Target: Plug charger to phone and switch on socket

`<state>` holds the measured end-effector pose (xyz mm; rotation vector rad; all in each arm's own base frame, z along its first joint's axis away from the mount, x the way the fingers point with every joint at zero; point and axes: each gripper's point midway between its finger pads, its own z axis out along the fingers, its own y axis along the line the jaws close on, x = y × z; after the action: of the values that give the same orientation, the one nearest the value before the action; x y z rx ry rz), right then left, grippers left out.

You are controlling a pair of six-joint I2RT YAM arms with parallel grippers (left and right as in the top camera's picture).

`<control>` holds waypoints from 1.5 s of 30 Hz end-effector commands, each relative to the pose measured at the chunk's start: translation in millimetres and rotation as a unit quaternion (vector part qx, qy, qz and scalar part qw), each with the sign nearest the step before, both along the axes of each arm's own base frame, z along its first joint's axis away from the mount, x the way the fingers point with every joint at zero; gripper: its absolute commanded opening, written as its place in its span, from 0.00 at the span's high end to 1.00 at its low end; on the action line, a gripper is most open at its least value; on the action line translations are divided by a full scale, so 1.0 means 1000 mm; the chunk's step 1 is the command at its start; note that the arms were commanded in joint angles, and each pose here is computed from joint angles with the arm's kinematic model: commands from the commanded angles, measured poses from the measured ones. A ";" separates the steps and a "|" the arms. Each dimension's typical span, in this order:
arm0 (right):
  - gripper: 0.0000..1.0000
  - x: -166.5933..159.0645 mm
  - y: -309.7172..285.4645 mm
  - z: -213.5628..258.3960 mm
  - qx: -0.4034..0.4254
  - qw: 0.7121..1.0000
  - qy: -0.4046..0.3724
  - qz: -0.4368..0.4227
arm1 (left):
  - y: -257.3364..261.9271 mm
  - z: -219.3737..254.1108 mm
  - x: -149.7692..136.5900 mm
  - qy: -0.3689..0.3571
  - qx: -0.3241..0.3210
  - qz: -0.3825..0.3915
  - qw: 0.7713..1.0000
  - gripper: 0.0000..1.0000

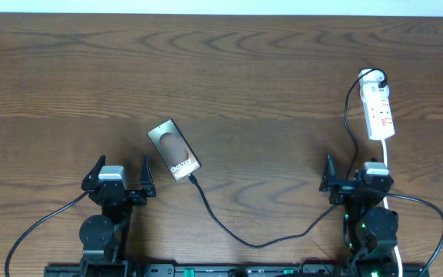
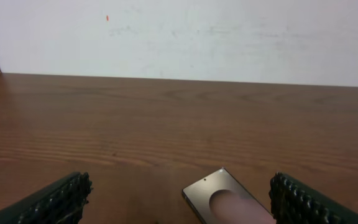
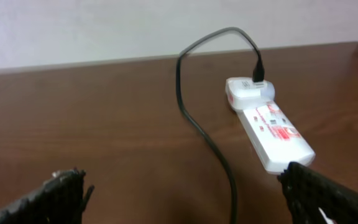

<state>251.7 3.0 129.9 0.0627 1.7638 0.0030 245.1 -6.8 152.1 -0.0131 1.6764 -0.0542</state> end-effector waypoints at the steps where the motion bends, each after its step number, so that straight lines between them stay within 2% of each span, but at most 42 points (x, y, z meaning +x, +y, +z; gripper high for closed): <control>1: 0.01 -0.002 0.006 0.008 -0.056 0.998 -0.017 0.026 | 0.000 -0.015 -0.001 0.024 -0.001 -0.002 1.000 0.06; 8: 0.01 -0.006 0.011 0.028 -0.080 0.994 -0.063 0.045 | 0.000 -0.015 -0.001 0.024 -0.001 -0.002 1.000 0.06; 45: 0.01 -0.006 0.010 0.028 -0.079 0.994 -0.063 0.041 | 0.000 -0.015 -0.001 0.024 -0.001 -0.002 1.000 0.06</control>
<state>246.2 11.5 158.2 -0.1101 1.6373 -0.0698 245.1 -6.8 152.1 -0.0134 1.6764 -0.0545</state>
